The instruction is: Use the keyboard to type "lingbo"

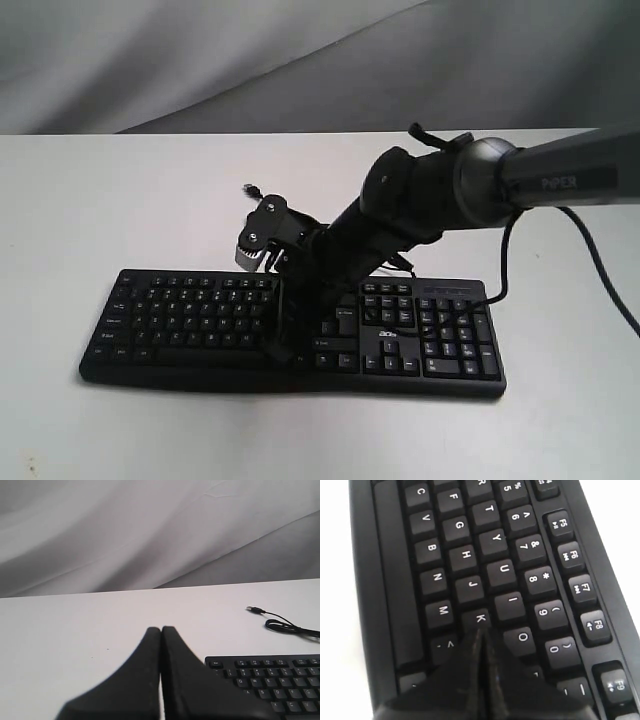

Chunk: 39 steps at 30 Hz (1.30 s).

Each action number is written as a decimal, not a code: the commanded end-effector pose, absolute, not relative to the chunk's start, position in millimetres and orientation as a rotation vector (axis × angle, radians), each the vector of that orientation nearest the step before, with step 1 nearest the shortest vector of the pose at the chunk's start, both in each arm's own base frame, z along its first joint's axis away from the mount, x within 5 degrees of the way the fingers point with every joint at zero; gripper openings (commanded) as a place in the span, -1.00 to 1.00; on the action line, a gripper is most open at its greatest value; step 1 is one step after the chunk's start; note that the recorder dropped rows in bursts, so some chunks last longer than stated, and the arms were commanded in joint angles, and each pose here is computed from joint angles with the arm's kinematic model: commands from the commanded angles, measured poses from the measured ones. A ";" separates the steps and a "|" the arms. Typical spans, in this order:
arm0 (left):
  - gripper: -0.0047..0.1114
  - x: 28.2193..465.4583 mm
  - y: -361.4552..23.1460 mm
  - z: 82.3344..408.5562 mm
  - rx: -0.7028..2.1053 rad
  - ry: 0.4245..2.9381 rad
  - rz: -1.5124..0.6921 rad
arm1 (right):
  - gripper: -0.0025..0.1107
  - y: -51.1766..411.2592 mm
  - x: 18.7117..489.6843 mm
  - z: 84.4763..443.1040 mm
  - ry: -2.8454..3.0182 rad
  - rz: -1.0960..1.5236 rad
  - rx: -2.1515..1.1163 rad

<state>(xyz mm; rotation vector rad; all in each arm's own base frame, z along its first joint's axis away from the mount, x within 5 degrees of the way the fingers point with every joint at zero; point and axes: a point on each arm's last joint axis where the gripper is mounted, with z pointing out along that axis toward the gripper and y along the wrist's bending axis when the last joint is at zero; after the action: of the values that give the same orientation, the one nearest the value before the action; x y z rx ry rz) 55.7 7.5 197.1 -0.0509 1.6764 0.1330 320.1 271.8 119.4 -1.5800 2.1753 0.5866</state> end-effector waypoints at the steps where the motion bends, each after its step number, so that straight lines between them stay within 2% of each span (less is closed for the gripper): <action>1: -0.91 55.6 7.1 196.6 -0.047 1.667 0.127 | -0.96 272.7 320.0 107.7 2.196 0.596 -1.596; 16: -0.91 55.6 7.1 196.6 -0.047 1.667 0.127 | -0.96 283.6 329.0 143.8 2.084 0.556 -1.543; 23: -0.91 55.6 7.1 196.6 -0.047 1.667 0.127 | -0.96 297.1 337.4 136.8 2.082 0.595 -1.553; 39: -0.91 55.6 7.1 196.6 -0.047 1.667 0.127 | -0.96 295.4 337.4 123.9 2.138 0.581 -1.565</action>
<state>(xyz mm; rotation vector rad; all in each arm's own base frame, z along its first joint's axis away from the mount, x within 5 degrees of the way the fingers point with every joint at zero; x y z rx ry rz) 55.7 7.5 197.1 -0.0509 1.6764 0.1330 337.2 295.5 124.0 -1.5506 2.1366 0.5930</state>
